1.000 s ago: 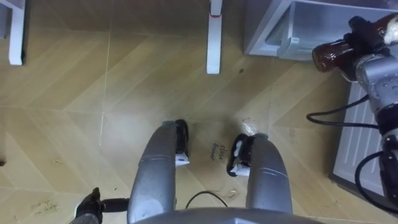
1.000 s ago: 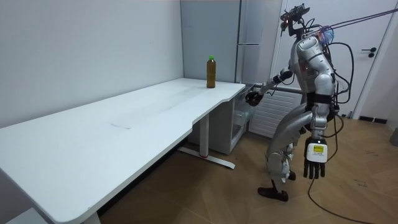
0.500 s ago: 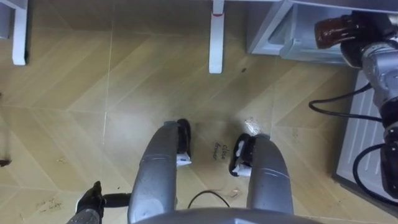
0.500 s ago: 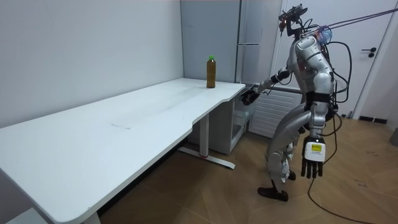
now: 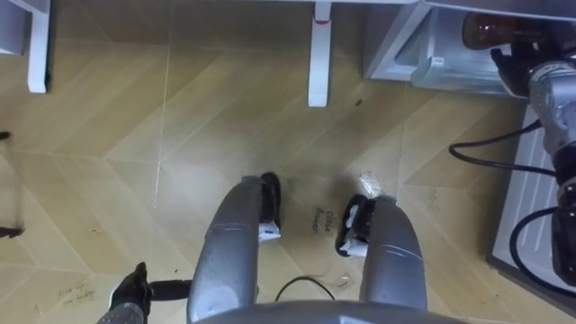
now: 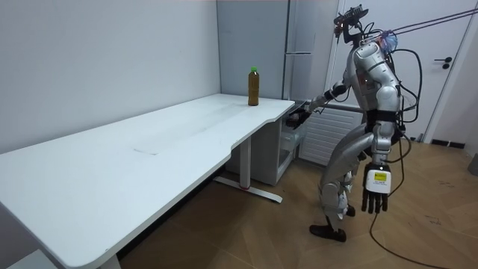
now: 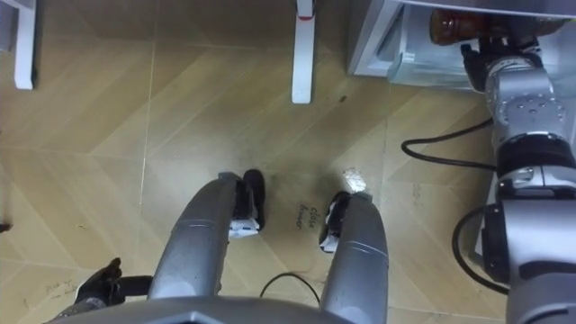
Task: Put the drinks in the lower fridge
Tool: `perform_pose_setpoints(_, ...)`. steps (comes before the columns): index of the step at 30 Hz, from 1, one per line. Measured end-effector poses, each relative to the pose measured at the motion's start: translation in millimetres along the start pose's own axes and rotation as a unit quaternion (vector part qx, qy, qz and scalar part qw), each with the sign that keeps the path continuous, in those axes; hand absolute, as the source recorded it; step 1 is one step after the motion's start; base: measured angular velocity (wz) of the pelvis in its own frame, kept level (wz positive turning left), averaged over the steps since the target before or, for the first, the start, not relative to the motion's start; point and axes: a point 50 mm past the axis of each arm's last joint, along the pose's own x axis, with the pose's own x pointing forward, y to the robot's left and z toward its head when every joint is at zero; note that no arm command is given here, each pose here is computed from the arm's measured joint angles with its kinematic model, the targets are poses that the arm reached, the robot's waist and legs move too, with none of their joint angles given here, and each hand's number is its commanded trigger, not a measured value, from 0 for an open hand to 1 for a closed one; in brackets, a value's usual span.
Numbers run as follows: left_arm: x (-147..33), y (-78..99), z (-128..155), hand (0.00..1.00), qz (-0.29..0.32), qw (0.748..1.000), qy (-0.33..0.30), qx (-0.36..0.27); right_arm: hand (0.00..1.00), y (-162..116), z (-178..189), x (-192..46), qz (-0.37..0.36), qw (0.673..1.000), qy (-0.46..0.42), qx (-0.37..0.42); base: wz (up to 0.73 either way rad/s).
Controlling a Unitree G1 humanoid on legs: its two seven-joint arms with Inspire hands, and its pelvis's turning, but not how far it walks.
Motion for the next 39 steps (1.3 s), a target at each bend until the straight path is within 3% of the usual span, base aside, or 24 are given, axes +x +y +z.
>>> perform_pose_setpoints(20,-0.1,-0.5,-1,0.0,0.0,1.0,0.0,0.003,0.0,-3,3,1,-0.014,1.0,-0.003,0.014,0.01)
perform_pose_setpoints(26,-0.3,-0.4,-2,0.0,-0.005,1.0,0.003,0.001,0.0,-17,4,4,-0.036,0.999,-0.004,0.013,0.0)
perform_pose_setpoints(32,0.3,5.2,1,0.0,-0.011,1.0,0.002,-0.019,0.0,-43,4,7,-0.058,0.998,-0.003,-0.001,0.07)
perform_pose_setpoints(39,-0.6,20.9,-9,0.0,0.003,0.998,0.02,-0.063,0.0,-134,13,-7,-0.108,0.993,-0.006,-0.035,0.16)
